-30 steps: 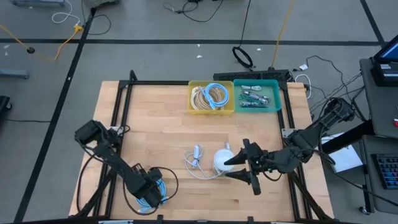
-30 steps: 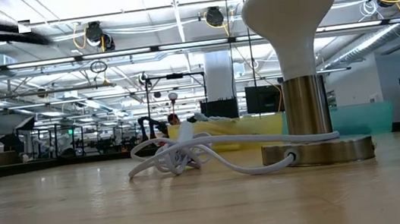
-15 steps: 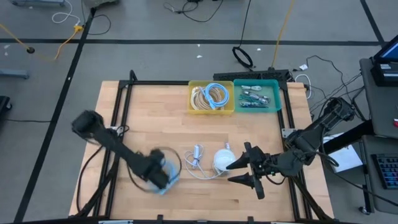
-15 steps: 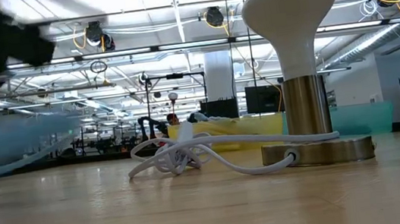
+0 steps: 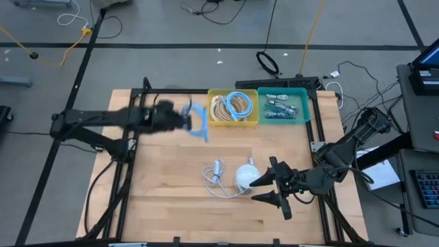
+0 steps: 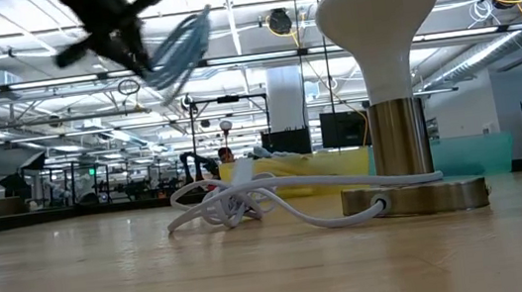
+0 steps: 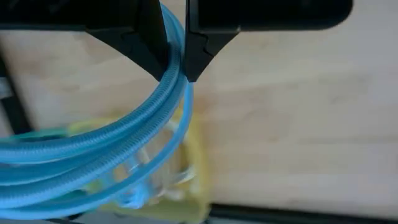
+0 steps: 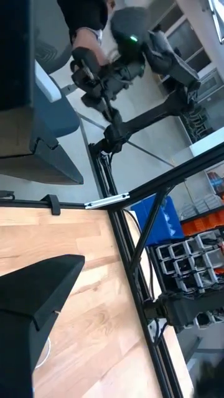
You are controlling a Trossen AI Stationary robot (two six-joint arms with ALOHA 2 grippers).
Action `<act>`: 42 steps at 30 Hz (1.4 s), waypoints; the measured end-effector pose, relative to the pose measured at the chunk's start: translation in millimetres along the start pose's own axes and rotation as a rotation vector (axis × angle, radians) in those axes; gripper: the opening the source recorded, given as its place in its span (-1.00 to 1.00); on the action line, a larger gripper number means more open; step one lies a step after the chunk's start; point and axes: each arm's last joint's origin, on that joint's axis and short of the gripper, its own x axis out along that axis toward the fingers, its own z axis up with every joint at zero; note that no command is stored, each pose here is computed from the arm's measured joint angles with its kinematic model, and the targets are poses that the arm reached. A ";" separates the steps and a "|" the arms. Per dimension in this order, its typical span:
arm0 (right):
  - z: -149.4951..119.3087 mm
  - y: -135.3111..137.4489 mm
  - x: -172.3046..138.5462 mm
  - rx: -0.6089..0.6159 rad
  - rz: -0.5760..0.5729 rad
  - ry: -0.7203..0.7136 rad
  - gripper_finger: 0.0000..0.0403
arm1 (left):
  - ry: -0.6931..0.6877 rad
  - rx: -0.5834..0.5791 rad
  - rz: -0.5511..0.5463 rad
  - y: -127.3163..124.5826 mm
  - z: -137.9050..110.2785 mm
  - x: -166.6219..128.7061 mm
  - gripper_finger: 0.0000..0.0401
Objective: Pick & Place USB Port
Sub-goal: Put the blue HDMI cable into the yellow bin
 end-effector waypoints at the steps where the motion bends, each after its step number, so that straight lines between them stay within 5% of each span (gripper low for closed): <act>1: 0.2 -0.3 0.2 0.000 -0.002 -0.001 -0.06 | -0.003 0.006 -0.039 -2.6 11.6 7.6 -0.86; 4: 1.5 -2.0 0.4 0.000 -0.026 -0.017 -0.06 | -0.022 -0.032 -0.185 -14.3 44.4 36.9 -0.86; 9: 5.5 -5.6 -4.2 0.004 -0.098 -0.065 -0.06 | 0.056 -0.067 -0.256 -22.3 71.2 98.0 -0.86; 14: 8.4 -8.5 -7.5 0.008 -0.170 -0.112 -0.06 | 0.179 0.043 -0.277 -50.7 76.8 149.6 -0.86; 18: 9.9 -9.9 -7.8 0.011 -0.190 -0.128 -0.06 | 0.173 0.140 -0.323 -91.0 91.4 163.3 -0.86; 21: 10.9 -12.5 -7.0 0.021 -0.214 -0.139 -0.06 | 0.226 0.190 -0.224 -106.6 105.0 168.0 -0.86; 25: 12.0 -14.5 -6.2 0.034 -0.225 -0.146 -0.06 | 0.343 0.271 0.031 -103.5 122.7 175.3 -0.86; 29: 12.3 -14.9 -6.4 0.032 -0.243 -0.158 -0.06 | 0.418 0.340 0.163 -97.7 135.5 178.0 -0.86; 42: 12.5 -17.5 -7.1 0.010 -0.317 -0.191 -0.06 | 0.325 0.305 0.109 -103.6 153.4 181.4 -0.86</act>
